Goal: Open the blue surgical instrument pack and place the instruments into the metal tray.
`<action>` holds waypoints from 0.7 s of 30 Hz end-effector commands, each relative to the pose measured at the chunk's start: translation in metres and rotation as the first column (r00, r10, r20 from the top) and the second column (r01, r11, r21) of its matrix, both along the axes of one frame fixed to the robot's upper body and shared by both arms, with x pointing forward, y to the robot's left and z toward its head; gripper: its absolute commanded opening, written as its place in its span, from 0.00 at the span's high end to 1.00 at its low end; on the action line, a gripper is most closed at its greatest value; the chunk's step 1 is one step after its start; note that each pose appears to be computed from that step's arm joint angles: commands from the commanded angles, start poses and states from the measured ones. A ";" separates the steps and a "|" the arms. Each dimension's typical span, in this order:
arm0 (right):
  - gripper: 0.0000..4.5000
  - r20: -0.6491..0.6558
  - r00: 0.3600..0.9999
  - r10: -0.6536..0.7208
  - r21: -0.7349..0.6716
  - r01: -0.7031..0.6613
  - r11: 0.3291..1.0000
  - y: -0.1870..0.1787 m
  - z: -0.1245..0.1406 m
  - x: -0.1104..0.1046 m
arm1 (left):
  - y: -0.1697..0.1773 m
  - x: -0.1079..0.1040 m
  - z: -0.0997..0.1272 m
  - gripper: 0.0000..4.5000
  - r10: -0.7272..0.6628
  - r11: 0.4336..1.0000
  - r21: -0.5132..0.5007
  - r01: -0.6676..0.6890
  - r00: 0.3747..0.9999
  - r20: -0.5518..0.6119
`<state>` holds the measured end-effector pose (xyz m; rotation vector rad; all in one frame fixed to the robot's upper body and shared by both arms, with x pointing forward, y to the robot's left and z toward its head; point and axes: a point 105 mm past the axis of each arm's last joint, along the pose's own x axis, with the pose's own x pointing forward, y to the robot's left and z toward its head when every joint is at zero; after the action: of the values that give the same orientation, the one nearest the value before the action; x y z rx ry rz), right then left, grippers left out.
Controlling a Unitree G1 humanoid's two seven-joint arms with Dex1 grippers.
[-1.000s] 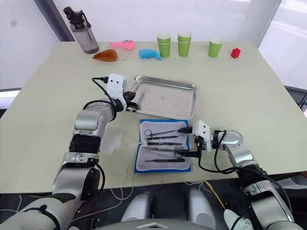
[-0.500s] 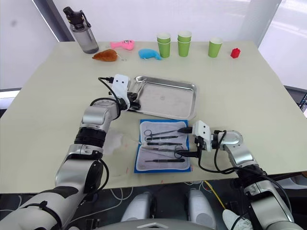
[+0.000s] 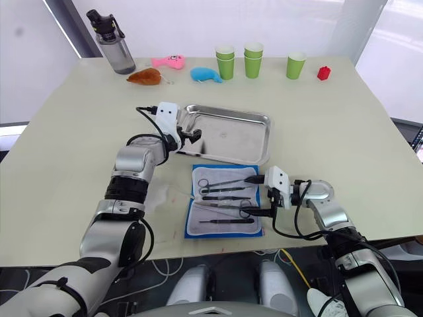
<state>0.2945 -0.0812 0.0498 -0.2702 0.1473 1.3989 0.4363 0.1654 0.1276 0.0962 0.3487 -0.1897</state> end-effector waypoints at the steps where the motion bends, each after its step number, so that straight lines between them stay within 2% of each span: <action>1: 0.00 -0.183 0.979 -0.087 -0.186 0.053 0.981 -0.018 -0.063 -0.019 | -0.007 -0.003 0.040 0.01 -0.057 0.998 0.002 0.058 0.987 0.147; 4: 0.00 -0.183 0.979 -0.088 -0.185 0.054 0.981 -0.018 -0.063 -0.019 | -0.019 -0.010 0.058 0.01 -0.146 0.989 0.006 0.149 0.963 0.228; 8: 0.00 -0.184 0.979 -0.089 -0.184 0.054 0.981 -0.018 -0.063 -0.019 | -0.023 -0.024 0.066 0.01 -0.258 0.966 0.046 0.255 0.930 0.261; 10: 0.00 -0.186 0.979 -0.089 -0.183 0.055 0.982 -0.017 -0.063 -0.019 | -0.030 -0.036 0.074 0.01 -0.370 0.927 0.064 0.369 0.873 0.318; 12: 0.00 -0.188 0.978 -0.089 -0.182 0.054 0.982 -0.017 -0.064 -0.020 | -0.028 -0.057 0.075 0.01 -0.498 0.858 0.053 0.511 0.802 0.329; 16: 0.00 -0.189 0.978 -0.089 -0.182 0.054 0.982 -0.017 -0.064 -0.021 | -0.017 -0.083 0.078 0.01 -0.636 0.756 0.059 0.652 0.709 0.306; 19: 0.00 -0.188 0.978 -0.091 -0.180 0.056 0.982 -0.017 -0.064 -0.021 | -0.010 -0.110 0.080 0.01 -0.763 0.628 0.074 0.775 0.593 0.257; 21: 0.00 -0.188 0.978 -0.092 -0.178 0.059 0.982 -0.017 -0.064 -0.020 | -0.002 -0.130 0.083 0.01 -0.844 0.520 0.081 0.851 0.496 0.206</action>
<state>0.2940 -0.0799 0.0487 -0.2596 0.1421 1.3884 0.3232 0.1650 0.1902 0.2228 0.1027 -1.0736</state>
